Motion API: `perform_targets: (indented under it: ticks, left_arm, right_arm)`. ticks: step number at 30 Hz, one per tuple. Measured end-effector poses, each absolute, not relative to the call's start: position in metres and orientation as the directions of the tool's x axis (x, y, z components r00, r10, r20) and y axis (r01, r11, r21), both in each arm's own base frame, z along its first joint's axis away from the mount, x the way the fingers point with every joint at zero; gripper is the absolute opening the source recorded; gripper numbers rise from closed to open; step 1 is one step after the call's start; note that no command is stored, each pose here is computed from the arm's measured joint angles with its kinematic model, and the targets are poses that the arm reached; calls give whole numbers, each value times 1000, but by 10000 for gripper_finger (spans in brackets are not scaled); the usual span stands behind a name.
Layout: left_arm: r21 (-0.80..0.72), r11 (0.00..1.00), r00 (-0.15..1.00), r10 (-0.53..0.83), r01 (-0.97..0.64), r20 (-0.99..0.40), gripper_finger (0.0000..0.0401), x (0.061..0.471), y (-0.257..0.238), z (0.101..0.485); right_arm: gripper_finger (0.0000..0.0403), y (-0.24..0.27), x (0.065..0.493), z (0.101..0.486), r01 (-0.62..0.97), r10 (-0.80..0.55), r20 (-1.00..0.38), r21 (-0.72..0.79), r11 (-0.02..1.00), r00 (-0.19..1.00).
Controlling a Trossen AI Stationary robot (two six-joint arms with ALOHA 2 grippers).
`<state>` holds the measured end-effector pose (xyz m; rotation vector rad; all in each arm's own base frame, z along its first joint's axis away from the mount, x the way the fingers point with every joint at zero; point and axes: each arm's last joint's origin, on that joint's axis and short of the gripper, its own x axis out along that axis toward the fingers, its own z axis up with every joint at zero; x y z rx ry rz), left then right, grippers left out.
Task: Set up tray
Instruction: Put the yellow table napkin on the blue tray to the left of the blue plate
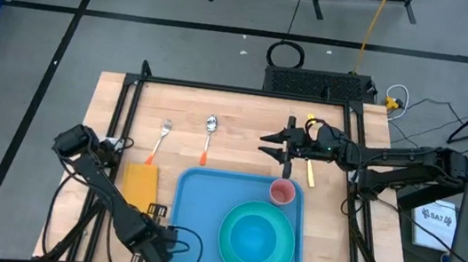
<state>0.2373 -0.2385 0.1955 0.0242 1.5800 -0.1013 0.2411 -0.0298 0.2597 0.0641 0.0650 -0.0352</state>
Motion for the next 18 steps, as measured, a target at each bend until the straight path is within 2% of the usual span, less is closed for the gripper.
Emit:
perform_targets:
  ticks: [6, 10, 13, 18]
  left_arm:
    - [-20, 1000, -42, -21, -19, -999, 100, 237, -228, 184]
    - [-7, 1000, 3, -7, -29, -1000, 148, 238, -227, 176]
    - [-35, 998, 4, -35, -50, -999, 174, 237, -226, 169]
    - [-45, 997, -73, -50, -60, -996, 202, 228, -223, 159]
  right_arm:
    - [132, -30, 241, 260, 34, -30, -66, 63, 997, 997]
    - [132, -30, 241, 260, 34, -30, -66, 58, 998, 997]
    - [132, -30, 241, 260, 34, -30, -66, 55, 998, 997]
    - [132, -30, 241, 260, 34, -30, -67, 55, 998, 997]
